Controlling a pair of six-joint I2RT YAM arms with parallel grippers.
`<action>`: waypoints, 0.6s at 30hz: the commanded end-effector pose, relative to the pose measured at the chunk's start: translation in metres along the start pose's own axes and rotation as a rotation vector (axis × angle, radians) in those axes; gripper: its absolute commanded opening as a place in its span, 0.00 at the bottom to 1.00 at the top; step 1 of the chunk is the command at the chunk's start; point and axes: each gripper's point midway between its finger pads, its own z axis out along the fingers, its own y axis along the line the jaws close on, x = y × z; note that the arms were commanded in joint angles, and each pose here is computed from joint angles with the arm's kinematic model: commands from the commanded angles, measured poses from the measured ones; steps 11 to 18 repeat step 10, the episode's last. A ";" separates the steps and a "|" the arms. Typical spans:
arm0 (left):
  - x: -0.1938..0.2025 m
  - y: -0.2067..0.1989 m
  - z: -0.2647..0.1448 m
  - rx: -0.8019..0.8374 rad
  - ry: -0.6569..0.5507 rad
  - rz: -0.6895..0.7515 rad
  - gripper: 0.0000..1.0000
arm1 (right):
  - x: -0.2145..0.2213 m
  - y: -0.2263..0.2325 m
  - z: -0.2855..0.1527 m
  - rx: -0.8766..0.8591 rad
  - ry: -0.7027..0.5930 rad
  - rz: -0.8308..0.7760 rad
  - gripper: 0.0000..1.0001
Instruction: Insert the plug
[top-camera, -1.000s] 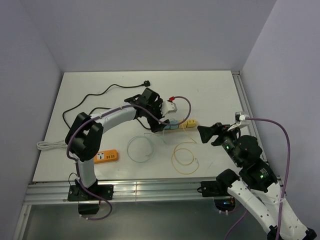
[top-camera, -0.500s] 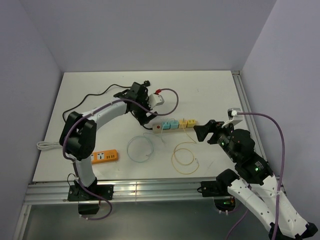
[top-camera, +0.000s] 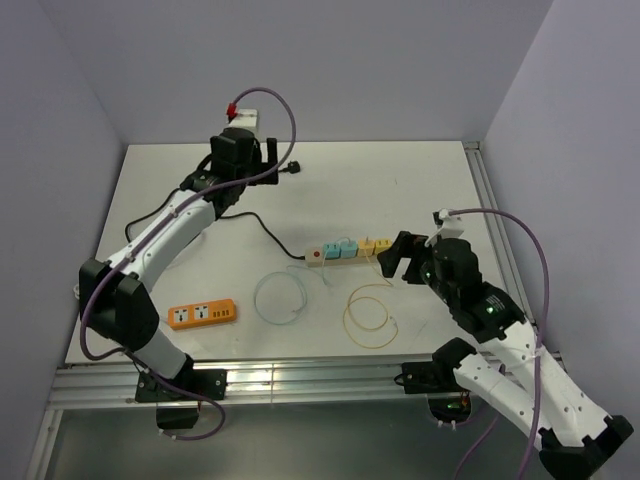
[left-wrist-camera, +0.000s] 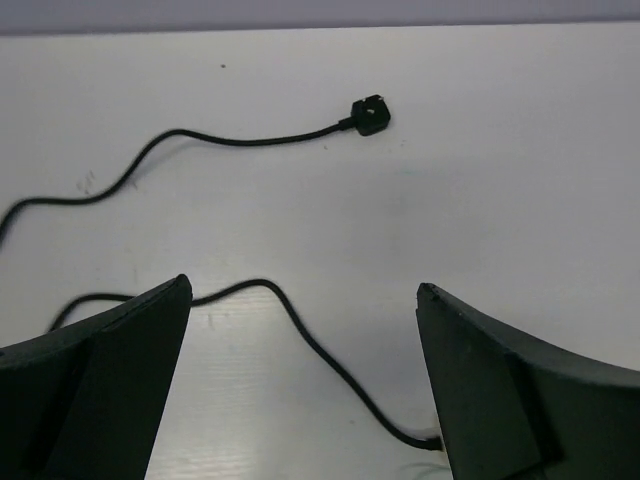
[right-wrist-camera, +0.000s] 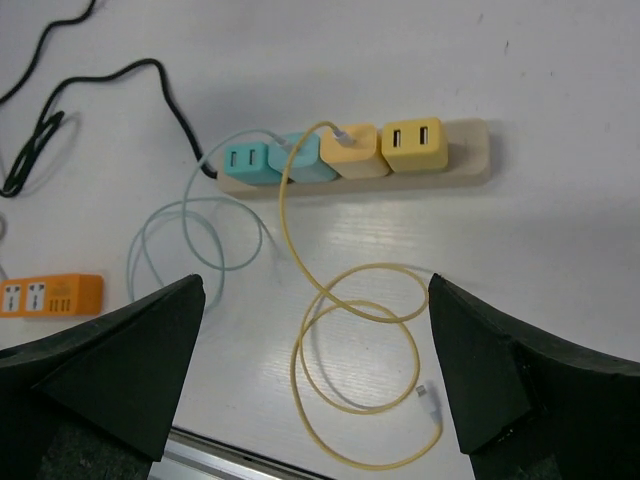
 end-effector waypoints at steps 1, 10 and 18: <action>0.024 -0.008 -0.014 0.001 0.088 -0.319 0.99 | 0.007 -0.004 0.008 0.040 0.029 0.054 1.00; 0.040 -0.054 -0.098 0.566 -0.050 -0.558 0.99 | 0.059 0.023 0.035 -0.189 0.117 0.140 1.00; 0.040 -0.054 -0.098 0.566 -0.050 -0.558 0.99 | 0.059 0.023 0.035 -0.189 0.117 0.140 1.00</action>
